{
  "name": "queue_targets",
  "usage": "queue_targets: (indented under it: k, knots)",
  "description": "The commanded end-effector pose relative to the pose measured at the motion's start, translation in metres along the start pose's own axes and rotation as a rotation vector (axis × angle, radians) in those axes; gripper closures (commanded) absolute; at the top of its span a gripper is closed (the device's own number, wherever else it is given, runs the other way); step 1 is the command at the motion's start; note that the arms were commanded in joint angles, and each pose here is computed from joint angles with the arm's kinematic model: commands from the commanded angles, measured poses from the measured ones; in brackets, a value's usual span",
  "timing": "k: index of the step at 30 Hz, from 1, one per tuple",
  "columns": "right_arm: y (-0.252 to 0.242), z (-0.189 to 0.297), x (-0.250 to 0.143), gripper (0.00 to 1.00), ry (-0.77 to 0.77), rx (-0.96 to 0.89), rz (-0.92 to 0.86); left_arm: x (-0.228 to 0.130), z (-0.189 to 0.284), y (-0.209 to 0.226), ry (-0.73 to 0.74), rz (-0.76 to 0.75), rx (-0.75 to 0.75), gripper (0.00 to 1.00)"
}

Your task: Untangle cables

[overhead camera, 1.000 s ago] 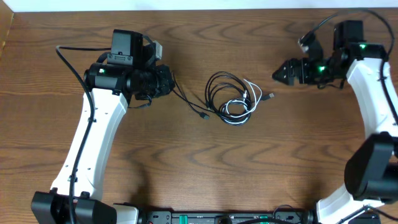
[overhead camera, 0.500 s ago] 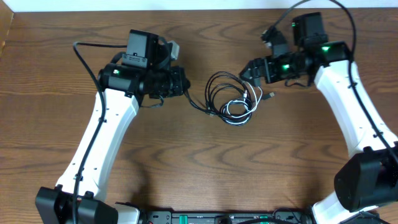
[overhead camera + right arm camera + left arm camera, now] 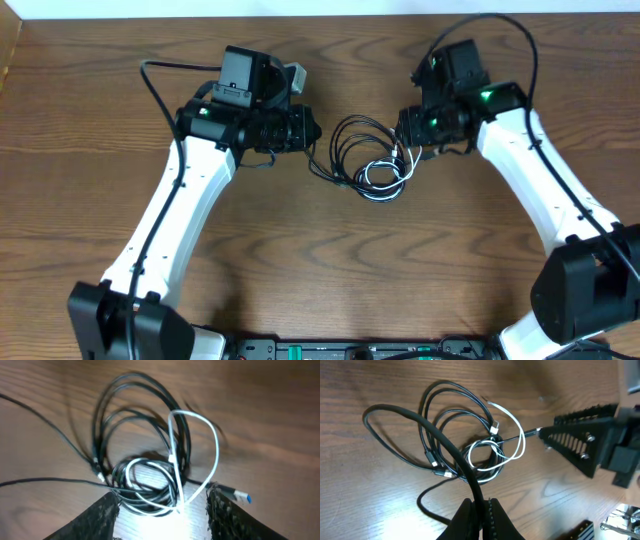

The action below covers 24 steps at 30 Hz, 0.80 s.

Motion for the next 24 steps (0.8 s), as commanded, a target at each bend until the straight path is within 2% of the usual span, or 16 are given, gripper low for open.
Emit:
queue_targets:
  k: [1,3,8,9,11,16,24]
  knots:
    - [0.007,-0.017,-0.012,0.44,0.018,-0.031,-0.032,0.002,-0.009,0.005,0.019,-0.001,0.006,0.92]
    - [0.01,-0.027,-0.017,0.44,0.019,-0.027,-0.031,0.003,-0.011,0.005,0.017,0.001,0.005,0.92]
    - [0.013,-0.046,-0.031,0.28,0.028,-0.024,-0.022,0.003,-0.011,0.005,0.015,0.0,0.004,0.93]
    - [0.012,-0.048,-0.035,0.23,0.037,-0.024,-0.023,0.003,-0.011,0.005,0.015,0.0,0.004,0.93]
    - [0.011,-0.052,-0.042,0.01,0.059,-0.024,-0.026,0.003,-0.011,0.005,0.015,0.0,0.004,0.93]
    - [0.01,-0.058,-0.055,0.01,0.107,-0.026,-0.032,0.003,-0.011,0.005,0.015,0.0,0.004,0.92]
    - [0.01,-0.059,-0.056,0.01,0.107,-0.026,-0.032,0.004,-0.011,0.005,0.01,-0.004,0.001,0.93]
Point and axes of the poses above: each gripper's point midway between its finger pads, its own z axis back along the fingers, its own y axis along the line the jaws close on, x = y × z, the point moved 10 cm from there along z, back along the fingers, and after that the axes turned 14 degrees about z, right-handed, at the moved point
